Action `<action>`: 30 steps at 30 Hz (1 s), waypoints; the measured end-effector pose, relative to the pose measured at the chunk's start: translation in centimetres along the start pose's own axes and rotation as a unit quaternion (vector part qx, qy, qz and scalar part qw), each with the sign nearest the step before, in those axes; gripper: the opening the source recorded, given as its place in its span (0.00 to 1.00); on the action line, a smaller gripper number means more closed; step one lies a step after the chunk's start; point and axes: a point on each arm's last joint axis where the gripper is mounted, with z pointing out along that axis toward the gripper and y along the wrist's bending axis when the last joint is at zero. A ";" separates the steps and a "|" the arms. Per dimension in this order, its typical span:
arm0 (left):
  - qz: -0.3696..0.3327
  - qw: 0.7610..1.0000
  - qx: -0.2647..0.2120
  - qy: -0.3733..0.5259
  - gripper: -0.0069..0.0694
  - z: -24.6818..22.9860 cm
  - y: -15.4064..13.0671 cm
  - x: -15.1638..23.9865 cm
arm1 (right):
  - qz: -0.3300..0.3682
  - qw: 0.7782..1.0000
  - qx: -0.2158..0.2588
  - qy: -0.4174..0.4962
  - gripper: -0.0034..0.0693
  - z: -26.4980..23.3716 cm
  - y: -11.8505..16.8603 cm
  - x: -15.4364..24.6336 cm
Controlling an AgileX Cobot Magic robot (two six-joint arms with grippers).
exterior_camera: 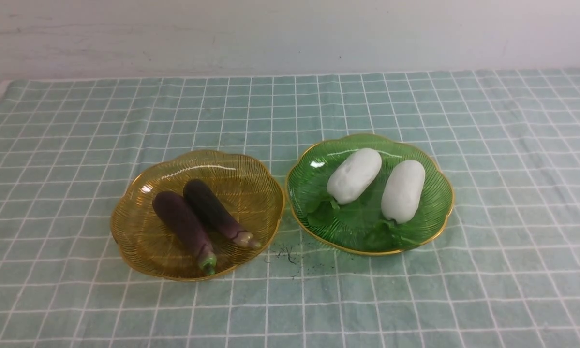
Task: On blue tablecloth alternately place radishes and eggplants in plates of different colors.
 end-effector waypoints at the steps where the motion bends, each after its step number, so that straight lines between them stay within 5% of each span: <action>1: 0.000 1.000 0.000 0.001 0.08 0.0 0.0 0.0 | 0.015 1.000 -0.003 0.012 0.03 0.2 0.1 0.6; 7: 0.000 1.000 0.000 0.001 0.08 0.0 0.0 0.0 | 0.069 0.998 -0.001 0.009 0.03 0.2 0.1 0.6; 30: 0.000 1.000 0.000 0.001 0.08 0.0 0.0 0.0 | 0.073 0.997 -0.001 0.009 0.03 0.2 0.1 0.6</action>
